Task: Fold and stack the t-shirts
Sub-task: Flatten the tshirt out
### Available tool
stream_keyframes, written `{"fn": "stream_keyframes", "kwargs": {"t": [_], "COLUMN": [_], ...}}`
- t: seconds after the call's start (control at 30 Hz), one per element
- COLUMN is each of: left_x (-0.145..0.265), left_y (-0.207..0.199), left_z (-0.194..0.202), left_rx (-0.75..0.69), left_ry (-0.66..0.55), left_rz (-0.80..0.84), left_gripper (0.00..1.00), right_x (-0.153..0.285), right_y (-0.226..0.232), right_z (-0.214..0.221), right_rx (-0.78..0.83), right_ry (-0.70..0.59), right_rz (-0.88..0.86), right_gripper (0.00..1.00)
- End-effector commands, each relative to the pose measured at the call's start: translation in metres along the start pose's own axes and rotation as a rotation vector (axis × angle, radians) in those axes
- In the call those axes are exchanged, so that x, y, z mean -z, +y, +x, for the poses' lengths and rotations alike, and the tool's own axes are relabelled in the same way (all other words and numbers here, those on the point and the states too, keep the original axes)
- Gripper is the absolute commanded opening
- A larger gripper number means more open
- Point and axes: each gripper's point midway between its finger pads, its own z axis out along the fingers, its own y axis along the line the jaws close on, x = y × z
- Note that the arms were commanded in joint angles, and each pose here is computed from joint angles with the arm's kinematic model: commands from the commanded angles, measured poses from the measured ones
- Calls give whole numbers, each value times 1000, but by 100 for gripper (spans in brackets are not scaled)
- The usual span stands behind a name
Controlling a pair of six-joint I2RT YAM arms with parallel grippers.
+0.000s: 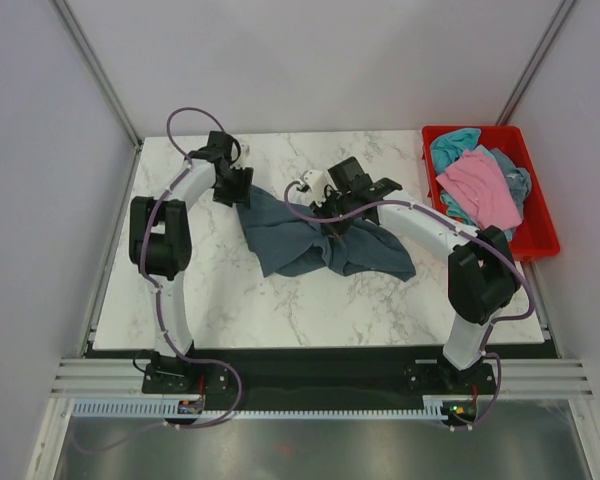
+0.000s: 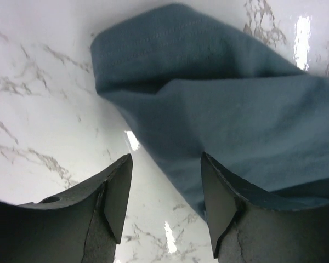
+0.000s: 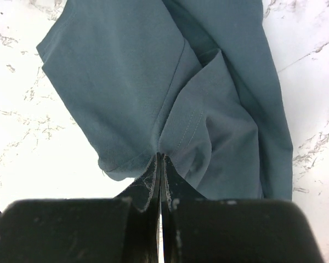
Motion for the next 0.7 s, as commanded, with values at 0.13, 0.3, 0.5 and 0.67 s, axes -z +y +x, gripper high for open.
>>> {"fn": "stream_keyframes", "kwargs": {"t": [0.13,0.3,0.5,0.67], "left_x": [-7,-11,-18,-13], "left_y": [-5,-8,-16,-19], "left_z": [-21,-12,-8,-9], "left_rx": [-70,-69,-79,-87], "left_ry": [-34,-9,9,3], "left_rz": [35,57,101,112], "left_gripper": [57,54,38,2], "right_x": [16,17,18,18], "right_y": [-14,-17,-16,-19], "right_z": [-11,-12,-12,-12], "right_rx": [0,1,-4,-1], "right_ry": [-48,-49,-52,-50], "right_rz": [49,58,54,65], "right_gripper": [0,0,0,0]}}
